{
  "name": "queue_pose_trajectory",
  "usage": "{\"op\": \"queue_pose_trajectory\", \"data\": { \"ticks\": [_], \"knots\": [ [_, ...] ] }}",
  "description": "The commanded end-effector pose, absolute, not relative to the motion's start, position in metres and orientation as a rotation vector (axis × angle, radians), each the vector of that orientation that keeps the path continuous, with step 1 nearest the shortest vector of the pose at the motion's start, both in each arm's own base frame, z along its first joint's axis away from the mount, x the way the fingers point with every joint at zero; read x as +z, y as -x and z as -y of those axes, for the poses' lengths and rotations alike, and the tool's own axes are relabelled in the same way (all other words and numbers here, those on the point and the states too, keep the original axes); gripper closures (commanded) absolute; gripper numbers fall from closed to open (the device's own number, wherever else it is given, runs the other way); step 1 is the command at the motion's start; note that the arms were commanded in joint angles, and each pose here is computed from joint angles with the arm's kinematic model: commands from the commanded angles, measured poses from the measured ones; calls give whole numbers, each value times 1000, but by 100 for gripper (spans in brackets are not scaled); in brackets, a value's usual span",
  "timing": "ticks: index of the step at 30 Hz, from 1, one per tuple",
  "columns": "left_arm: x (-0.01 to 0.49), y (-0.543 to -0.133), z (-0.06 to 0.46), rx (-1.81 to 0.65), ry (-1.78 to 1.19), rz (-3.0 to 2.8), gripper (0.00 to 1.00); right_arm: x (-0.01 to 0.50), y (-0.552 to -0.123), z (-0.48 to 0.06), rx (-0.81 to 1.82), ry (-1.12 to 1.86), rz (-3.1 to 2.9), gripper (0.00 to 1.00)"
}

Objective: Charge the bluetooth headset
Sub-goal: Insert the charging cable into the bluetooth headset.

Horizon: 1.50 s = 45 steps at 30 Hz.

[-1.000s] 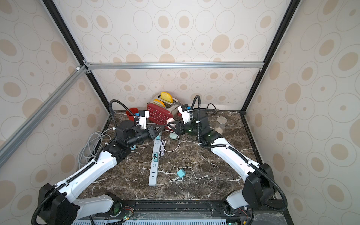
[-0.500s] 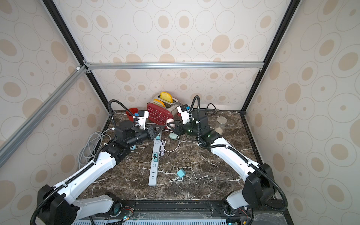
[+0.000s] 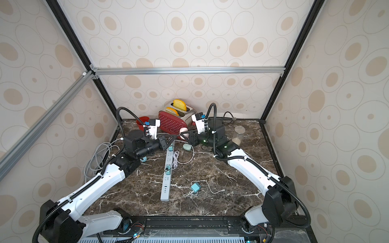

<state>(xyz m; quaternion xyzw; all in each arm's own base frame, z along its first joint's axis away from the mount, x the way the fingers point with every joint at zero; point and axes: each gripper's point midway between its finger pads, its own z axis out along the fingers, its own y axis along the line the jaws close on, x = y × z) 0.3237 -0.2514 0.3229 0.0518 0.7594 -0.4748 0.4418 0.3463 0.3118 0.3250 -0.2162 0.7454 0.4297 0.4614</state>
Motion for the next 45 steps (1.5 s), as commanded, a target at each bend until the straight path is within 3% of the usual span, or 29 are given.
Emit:
{"op": "queue_pose_trajectory", "data": {
  "ticks": [1, 45],
  "knots": [
    [350, -321, 250, -1173, -151, -1815, 100, 347, -329, -319, 1131, 583, -1758, 83],
    [353, -316, 249, -1190, -166, -1813, 100, 353, -329, -311, 1197, 560, -1721, 85]
  ]
}}
